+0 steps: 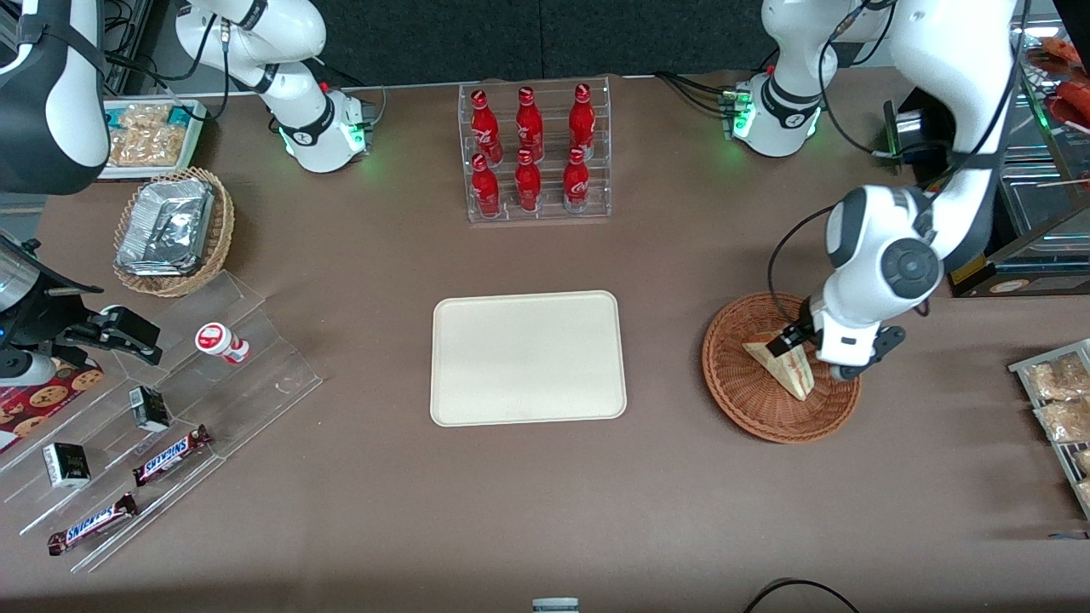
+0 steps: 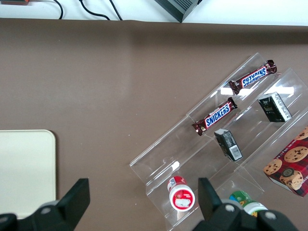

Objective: Place sandwich from basket to tray

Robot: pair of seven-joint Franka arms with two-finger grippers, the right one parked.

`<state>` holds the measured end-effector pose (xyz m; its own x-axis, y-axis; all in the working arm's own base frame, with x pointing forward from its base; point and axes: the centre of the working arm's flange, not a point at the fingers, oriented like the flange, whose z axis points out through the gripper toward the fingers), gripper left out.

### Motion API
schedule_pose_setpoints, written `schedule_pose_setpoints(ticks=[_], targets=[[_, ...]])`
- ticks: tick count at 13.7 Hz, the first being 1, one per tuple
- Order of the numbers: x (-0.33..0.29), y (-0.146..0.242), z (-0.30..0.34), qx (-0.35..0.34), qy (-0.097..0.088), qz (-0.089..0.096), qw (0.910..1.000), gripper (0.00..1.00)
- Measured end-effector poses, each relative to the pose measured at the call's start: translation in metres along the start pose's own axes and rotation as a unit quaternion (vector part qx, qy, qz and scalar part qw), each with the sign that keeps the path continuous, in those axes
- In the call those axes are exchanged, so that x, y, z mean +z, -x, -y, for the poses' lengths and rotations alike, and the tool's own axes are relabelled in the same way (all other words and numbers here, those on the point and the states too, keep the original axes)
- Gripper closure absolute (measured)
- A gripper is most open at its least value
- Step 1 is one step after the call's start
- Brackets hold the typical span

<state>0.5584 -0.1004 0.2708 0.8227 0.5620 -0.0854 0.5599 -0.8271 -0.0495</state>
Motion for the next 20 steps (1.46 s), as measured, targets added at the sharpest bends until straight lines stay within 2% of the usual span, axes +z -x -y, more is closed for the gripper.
schedule_pose_setpoints(ticks=[3, 4, 6, 9, 11, 13, 15, 17, 20], targets=[[0.026, -0.003, -0.001, -0.002, -0.003, 0.007, 1.0000, 0.00], [0.031, -0.003, -0.001, -0.002, -0.004, 0.009, 1.0000, 0.07], [0.034, -0.003, -0.002, -0.002, -0.004, 0.009, 0.9999, 0.32], [0.029, -0.006, -0.004, -0.002, -0.003, 0.008, 1.0000, 0.61], [0.008, -0.011, -0.009, 0.000, -0.011, 0.015, 0.9998, 0.66], [-0.039, -0.012, -0.025, 0.012, -0.019, 0.024, 0.9995, 0.68], [-0.098, 0.006, -0.056, 0.042, -0.024, 0.030, 0.9984, 0.71], [-0.148, 0.040, -0.096, 0.084, -0.008, 0.019, 0.9962, 0.81], [-0.173, 0.113, -0.163, 0.156, 0.021, 0.007, 0.9875, 0.81]])
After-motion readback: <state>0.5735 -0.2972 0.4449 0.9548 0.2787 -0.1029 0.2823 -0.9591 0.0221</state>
